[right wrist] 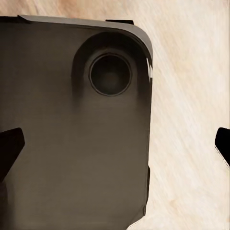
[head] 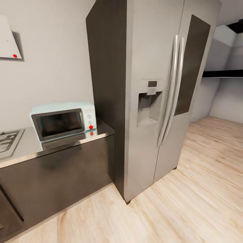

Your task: In the kitchen, take the popcorn bag from the countertop, put it into the microwave, and heat it until the popcorn is cooked so the cooked popcorn ends up inside the bag.

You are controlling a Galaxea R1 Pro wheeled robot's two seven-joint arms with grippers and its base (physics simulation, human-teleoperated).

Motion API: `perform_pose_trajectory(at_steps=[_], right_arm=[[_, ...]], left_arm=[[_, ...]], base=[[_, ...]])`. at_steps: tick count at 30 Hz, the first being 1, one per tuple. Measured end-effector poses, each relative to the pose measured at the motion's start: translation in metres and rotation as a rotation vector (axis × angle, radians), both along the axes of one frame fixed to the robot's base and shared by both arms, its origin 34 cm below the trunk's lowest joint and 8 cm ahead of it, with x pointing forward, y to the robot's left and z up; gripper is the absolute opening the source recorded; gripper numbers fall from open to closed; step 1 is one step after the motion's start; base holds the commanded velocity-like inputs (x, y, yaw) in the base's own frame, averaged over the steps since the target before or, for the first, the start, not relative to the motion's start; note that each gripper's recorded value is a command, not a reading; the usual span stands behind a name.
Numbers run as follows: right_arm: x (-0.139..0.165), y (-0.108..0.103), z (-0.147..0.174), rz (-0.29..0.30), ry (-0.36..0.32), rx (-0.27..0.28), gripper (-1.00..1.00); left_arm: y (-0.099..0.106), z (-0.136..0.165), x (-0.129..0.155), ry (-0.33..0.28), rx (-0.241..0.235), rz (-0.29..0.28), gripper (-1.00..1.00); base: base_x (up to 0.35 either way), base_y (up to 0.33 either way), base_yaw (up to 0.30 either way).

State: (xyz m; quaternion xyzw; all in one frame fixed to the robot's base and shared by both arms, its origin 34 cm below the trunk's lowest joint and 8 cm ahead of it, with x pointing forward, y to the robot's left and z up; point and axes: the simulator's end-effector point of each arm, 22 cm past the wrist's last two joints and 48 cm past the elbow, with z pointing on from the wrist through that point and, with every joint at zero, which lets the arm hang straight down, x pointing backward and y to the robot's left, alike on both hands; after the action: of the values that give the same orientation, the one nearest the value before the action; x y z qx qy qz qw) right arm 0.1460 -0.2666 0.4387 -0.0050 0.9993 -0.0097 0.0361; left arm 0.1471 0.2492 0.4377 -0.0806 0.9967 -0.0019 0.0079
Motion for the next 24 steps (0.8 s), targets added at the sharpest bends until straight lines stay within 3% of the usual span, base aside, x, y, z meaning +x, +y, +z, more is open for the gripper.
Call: perform_pose_trajectory(at_steps=[8, 24], right_arm=[[0.0018, -0.0048, 0.0002, 0.000, -0.007, -0.006, 1.00], [0.0018, -0.0025, 0.0001, 0.000, -0.007, -0.004, 1.00]], left_arm=[[-0.0001, 0.0000, 0.0015, -0.007, 0.001, -0.001, 1.00], [-0.0008, -0.0001, 0.0019, -0.008, 0.000, -0.003, 1.00]], base=[[0.280, 0.000, 0.040], [0.008, 0.000, 0.263]])
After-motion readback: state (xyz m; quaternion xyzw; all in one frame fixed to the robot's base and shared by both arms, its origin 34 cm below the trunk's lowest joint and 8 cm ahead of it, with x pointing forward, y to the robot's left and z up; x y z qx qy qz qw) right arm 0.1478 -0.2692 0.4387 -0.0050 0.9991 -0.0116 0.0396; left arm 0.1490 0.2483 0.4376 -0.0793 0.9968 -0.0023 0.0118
